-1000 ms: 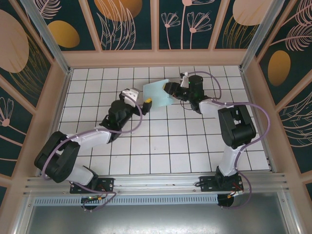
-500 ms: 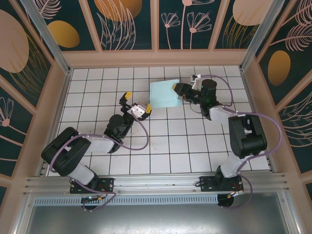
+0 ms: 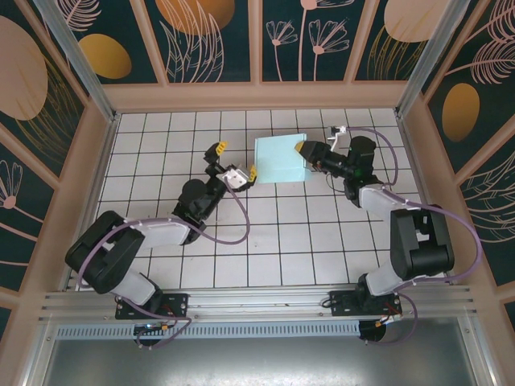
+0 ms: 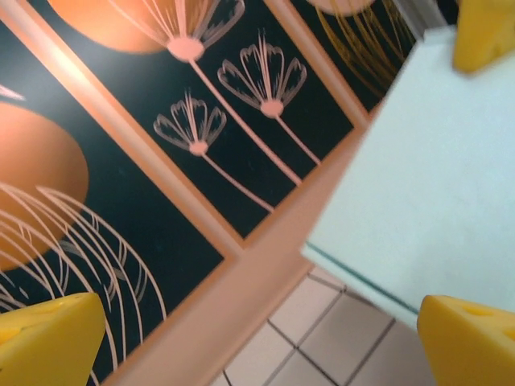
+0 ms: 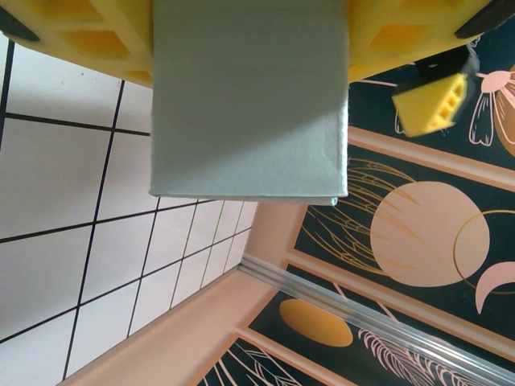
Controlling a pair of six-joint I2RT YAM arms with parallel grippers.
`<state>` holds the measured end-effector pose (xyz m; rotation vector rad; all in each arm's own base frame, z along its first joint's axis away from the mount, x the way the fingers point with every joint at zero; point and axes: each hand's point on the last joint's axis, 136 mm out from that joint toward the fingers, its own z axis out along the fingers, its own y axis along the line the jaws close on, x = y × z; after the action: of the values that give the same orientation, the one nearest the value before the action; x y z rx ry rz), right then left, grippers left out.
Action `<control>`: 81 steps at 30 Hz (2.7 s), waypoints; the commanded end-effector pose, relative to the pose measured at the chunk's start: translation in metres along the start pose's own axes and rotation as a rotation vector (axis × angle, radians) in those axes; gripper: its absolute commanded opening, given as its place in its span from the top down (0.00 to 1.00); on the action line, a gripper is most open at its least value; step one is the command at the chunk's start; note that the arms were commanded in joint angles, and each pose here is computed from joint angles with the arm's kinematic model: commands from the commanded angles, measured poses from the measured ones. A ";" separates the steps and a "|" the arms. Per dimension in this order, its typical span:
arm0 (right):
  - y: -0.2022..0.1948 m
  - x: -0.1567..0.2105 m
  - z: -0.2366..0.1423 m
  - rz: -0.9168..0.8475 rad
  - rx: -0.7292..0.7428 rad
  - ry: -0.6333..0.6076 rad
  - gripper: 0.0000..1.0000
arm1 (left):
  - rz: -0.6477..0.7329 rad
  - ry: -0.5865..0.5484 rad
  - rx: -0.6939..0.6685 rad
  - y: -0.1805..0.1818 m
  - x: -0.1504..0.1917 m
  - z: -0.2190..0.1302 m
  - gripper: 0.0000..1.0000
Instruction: Fold the paper box
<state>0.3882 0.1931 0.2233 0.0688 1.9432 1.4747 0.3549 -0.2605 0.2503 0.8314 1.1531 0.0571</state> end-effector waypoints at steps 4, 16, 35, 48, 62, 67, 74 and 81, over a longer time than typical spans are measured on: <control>0.022 -0.006 -0.020 -0.029 -0.042 -0.023 0.53 | -0.018 -0.077 0.062 -0.011 -0.012 -0.004 0.01; 0.047 -0.005 -0.043 -0.043 -0.055 -0.032 0.52 | 0.430 -0.172 -0.019 -0.032 -0.016 -0.010 0.01; 0.065 0.006 -0.043 0.031 -0.154 0.036 0.53 | 0.384 -0.347 0.008 -0.050 -0.075 0.005 0.01; 0.061 0.011 -0.038 0.117 -0.177 0.061 0.54 | 0.451 -0.309 -0.111 -0.039 -0.065 0.014 0.10; 0.062 0.010 -0.036 0.107 -0.177 0.056 0.54 | 0.453 -0.287 -0.110 -0.039 -0.060 0.012 0.59; 0.062 0.009 -0.035 0.103 -0.173 0.050 0.53 | 0.451 -0.282 -0.105 -0.040 -0.058 0.010 0.70; 0.062 0.009 -0.033 0.096 -0.172 0.049 0.53 | 0.445 -0.275 -0.109 -0.038 -0.058 0.011 0.76; 0.066 0.002 -0.035 0.027 -0.157 0.013 0.18 | 0.357 -0.213 -0.051 -0.042 -0.049 0.016 0.77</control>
<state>0.3473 0.1862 0.2702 0.1039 1.8801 1.6830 0.3283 -0.3258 0.2506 1.0248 0.7471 0.3267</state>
